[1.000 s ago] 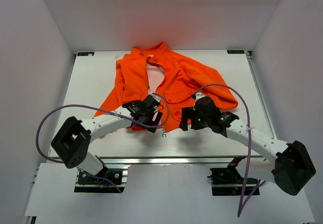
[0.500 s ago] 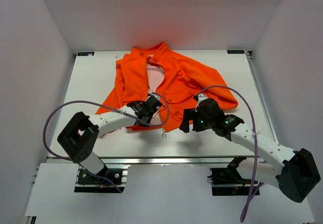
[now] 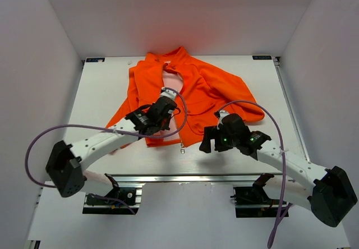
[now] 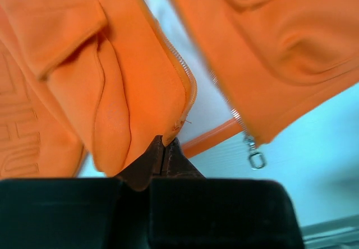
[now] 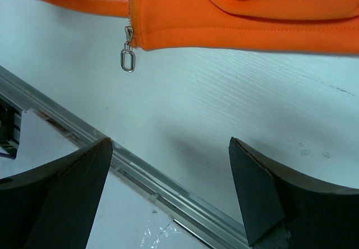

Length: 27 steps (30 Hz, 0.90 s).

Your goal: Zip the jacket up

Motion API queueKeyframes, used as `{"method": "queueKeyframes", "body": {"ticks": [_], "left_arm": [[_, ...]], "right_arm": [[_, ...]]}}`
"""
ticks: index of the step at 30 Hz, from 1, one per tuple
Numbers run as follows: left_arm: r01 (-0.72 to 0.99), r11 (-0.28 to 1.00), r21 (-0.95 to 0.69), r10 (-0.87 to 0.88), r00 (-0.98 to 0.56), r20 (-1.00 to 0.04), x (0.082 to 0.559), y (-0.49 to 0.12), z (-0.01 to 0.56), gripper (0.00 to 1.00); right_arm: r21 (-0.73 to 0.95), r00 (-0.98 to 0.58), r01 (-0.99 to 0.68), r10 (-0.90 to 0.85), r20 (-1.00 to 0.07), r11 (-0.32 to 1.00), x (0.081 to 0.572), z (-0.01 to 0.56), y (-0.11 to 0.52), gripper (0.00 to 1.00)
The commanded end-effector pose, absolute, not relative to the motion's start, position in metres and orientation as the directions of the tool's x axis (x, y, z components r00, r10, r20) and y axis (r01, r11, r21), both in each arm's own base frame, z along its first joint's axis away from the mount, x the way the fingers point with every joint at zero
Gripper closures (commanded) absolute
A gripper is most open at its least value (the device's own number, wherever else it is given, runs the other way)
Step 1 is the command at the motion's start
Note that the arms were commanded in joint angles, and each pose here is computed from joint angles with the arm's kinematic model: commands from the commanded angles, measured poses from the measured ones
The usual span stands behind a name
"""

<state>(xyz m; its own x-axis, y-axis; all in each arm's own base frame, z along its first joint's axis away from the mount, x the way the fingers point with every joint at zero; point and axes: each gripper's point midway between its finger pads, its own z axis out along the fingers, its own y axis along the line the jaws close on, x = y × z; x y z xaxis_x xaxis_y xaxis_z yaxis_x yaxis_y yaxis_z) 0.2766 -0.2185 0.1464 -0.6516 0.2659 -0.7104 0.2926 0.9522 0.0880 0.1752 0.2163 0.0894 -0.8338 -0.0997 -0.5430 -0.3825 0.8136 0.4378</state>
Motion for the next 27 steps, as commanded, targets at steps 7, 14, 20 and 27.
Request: {"method": "queueKeyframes", "body": {"ticks": [7,14,20,27], "left_arm": [[0.451,0.891,-0.050,0.297,-0.663,-0.687,0.218,-0.246,0.144,1.00],[0.508,0.857,-0.089,0.395,-0.757,-0.520,0.165,-0.257,0.076,0.95],[0.516,0.845,-0.138,0.416,-0.797,-0.437,0.142,-0.256,0.041,0.42],[0.511,0.820,-0.259,0.346,-0.802,-0.488,0.134,-0.267,0.072,0.02]], "right_arm": [[0.473,-0.833,-0.400,-0.095,-0.545,0.785,0.177,0.089,0.227,0.11],[0.472,-0.850,-0.354,-0.068,-0.522,0.807,0.182,0.078,0.228,0.11],[0.454,-0.835,-0.360,-0.064,-0.547,0.815,0.192,0.081,0.230,0.11],[0.384,-0.776,-0.454,-0.145,-0.614,0.804,0.200,0.089,0.232,0.11]]}}
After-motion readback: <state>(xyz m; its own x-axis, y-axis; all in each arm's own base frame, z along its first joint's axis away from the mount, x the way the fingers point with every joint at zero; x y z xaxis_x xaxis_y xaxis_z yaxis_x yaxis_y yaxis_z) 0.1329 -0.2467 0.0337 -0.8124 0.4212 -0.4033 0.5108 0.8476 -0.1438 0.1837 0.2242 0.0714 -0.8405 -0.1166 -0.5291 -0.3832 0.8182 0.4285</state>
